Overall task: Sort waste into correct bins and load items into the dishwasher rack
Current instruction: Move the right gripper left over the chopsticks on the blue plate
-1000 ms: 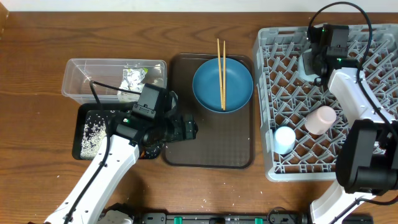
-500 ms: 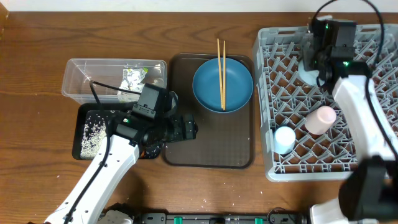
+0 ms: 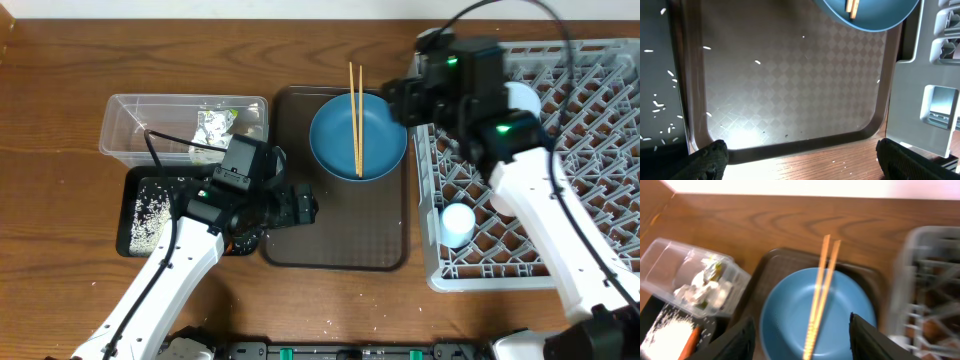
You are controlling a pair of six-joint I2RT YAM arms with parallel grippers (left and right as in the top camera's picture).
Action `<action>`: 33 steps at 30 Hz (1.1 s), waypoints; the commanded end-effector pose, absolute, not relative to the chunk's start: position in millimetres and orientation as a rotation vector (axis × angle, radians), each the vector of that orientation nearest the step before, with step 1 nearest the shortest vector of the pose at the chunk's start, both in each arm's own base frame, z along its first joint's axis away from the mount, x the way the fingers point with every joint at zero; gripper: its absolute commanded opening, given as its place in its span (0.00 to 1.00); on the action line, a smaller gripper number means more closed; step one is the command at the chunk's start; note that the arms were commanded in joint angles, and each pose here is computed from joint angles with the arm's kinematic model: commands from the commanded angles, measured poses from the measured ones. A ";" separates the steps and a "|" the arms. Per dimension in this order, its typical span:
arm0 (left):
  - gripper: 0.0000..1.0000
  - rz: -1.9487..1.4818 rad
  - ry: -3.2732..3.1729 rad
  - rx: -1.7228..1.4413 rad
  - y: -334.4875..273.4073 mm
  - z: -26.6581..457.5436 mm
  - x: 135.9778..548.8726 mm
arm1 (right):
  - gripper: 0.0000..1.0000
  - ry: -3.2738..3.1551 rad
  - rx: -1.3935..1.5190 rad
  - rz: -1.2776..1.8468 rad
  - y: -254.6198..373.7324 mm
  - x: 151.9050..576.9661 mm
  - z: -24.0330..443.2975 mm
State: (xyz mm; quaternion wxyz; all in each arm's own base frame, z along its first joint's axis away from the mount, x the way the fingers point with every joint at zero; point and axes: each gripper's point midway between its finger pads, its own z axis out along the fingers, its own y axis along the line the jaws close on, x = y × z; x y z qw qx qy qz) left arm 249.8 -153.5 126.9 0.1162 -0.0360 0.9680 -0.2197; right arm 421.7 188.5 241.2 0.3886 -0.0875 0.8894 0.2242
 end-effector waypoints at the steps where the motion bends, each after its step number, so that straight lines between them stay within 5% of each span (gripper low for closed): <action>1: 0.97 -0.636 2.815 -0.102 -152.6 132.9 255.3 | 0.58 2.313 -0.198 0.556 207.0 423.5 219.1; 9: 0.97 -0.635 2.815 -0.102 -152.5 132.9 255.3 | 0.48 2.394 -0.166 0.432 227.9 444.6 151.9; 21: 0.97 -0.636 2.815 -0.102 -152.6 132.9 255.3 | 0.47 2.489 -0.146 0.320 232.6 468.0 52.3; 33: 0.97 -0.636 2.815 -0.102 -152.6 132.9 255.3 | 0.45 2.480 -0.122 0.254 225.3 474.2 43.0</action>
